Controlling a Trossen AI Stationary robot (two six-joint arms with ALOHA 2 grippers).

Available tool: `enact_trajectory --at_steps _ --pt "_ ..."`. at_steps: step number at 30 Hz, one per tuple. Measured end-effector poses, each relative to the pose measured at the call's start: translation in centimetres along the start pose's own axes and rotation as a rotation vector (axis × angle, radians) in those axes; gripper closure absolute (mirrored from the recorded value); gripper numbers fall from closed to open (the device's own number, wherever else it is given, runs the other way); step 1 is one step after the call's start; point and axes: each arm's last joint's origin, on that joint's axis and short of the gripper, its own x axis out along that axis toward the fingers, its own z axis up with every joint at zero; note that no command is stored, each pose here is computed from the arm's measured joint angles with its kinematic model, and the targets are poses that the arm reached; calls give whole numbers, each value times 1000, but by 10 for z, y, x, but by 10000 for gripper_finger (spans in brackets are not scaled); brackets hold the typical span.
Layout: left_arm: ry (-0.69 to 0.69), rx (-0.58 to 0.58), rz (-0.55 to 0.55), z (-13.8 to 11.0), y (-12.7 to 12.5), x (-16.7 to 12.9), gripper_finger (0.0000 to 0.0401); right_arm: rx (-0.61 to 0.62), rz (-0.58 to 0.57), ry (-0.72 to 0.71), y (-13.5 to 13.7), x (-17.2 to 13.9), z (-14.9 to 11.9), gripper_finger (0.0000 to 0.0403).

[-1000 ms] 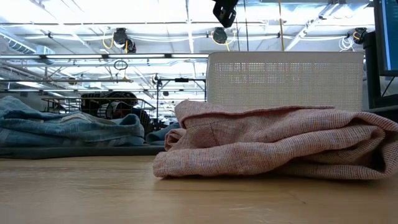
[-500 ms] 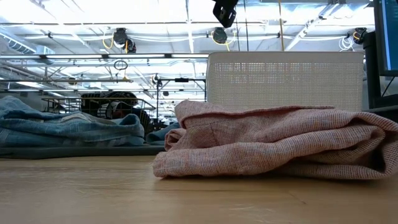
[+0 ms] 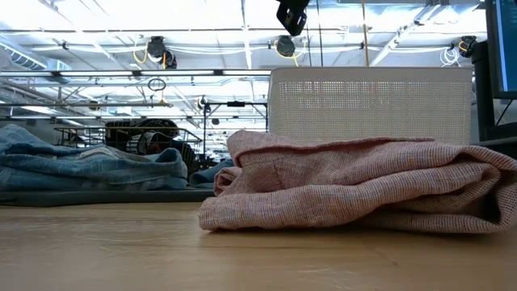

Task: Pick & Place Cloths
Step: Put the bottom light blue sock into the transparent bin

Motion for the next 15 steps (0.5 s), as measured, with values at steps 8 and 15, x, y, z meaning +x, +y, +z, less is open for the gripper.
enact_trajectory --at_steps 8,15 --pt "-7 -22 39 -3 6 12 373 0 0 0 0 0 0 273" --pt "-94 -5 23 -5 6 14 317 0 1 0 0 0 0 273"
